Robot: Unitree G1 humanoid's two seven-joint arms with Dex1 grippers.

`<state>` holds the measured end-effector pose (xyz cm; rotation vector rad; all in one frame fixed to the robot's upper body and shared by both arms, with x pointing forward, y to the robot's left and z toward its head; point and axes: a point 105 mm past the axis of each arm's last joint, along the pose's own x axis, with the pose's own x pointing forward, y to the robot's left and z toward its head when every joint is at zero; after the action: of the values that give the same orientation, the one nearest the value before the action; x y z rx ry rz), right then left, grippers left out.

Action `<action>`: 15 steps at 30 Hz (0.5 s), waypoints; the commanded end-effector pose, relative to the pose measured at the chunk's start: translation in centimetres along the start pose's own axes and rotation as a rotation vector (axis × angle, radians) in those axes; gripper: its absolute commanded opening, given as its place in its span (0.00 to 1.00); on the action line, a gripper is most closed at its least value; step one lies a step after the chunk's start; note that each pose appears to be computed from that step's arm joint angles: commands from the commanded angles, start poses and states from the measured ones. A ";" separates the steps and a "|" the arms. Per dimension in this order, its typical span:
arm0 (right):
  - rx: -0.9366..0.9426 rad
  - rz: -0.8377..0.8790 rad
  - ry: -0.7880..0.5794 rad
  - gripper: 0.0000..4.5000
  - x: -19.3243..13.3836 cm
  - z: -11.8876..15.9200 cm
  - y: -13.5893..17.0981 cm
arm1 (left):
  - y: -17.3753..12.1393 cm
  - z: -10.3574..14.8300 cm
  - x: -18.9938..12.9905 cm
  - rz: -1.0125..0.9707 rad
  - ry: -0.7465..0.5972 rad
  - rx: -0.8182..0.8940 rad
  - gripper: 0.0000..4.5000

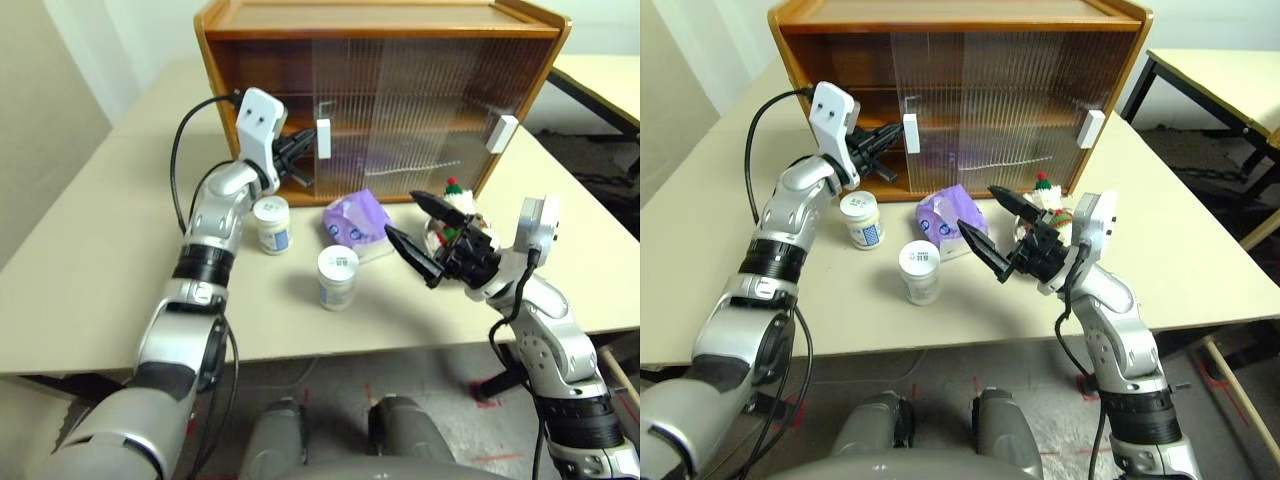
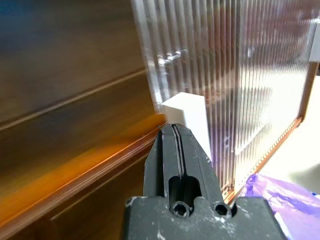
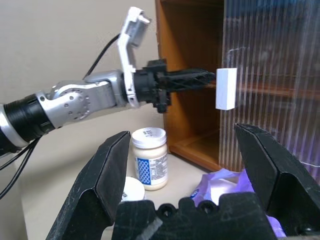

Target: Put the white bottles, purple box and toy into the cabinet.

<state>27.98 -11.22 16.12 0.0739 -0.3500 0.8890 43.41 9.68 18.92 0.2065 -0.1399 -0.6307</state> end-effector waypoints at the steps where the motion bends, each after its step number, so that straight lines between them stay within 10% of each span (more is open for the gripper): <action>1: -0.028 -0.009 -0.003 1.00 -0.1 0.5 0.1 | -0.7 -0.6 0.9 -0.020 0.040 0.026 0.00; 15: -0.040 -0.032 0.000 1.00 -0.5 0.5 0.0 | -4.1 0.7 3.8 -0.129 -0.001 0.022 0.00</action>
<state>27.82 -11.65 15.83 0.0691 -0.3364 0.8486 44.03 5.19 18.91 0.2051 -0.1373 -0.7304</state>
